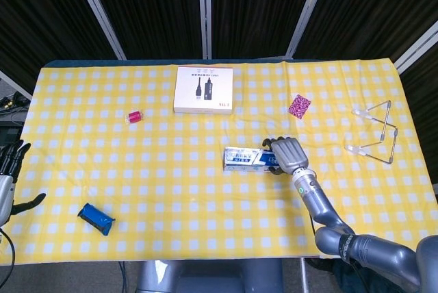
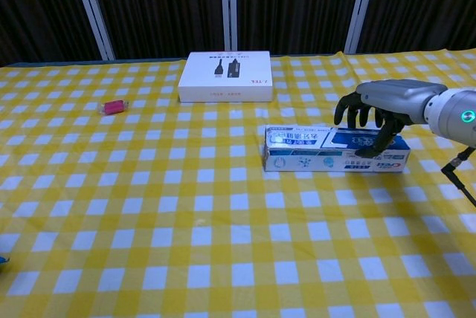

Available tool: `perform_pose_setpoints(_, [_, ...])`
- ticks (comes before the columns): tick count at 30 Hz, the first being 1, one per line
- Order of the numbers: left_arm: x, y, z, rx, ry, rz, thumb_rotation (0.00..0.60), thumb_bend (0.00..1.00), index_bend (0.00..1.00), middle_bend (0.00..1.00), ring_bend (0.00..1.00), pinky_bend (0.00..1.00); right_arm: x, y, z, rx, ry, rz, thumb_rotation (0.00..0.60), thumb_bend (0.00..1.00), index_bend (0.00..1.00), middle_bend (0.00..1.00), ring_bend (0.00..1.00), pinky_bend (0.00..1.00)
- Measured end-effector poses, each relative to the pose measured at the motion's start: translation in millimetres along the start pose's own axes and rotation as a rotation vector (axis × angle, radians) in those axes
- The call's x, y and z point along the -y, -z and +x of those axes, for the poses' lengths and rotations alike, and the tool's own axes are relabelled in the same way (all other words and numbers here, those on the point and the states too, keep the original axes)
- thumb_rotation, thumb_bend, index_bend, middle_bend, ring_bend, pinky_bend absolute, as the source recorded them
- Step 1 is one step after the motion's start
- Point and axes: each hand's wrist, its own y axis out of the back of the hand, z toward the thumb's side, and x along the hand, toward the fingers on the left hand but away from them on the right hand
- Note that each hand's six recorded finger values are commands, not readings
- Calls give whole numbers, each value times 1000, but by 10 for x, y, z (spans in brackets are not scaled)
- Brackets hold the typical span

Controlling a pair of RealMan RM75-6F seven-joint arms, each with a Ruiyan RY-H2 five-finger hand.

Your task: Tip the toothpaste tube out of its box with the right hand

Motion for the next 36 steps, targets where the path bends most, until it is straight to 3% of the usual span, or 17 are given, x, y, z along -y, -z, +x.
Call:
perform_pose_setpoints(14, [6,-11,-5,2,2,-2,600,0,0,0,0,0,-150,-51,79,-38,63,-18,600,237,399,474,417,464])
perform_pose_setpoints(23, [-11,-18,-9,7,1,-12,600,0,0,0,0,0,-571,-29,338,-107,165,1,600,246,402,475,417,464])
perform_pose_setpoints(26, [-27,-31,-21,12,-3,-17,600,0,0,0,0,0,-790,-3,440,-129,220,73,600,249,402,475,418,464])
perform_pose_setpoints(36, [-72,-40,-60,20,-13,-28,600,0,0,0,0,0,-1383,-48,810,-182,411,468,600,289,402,476,421,468])
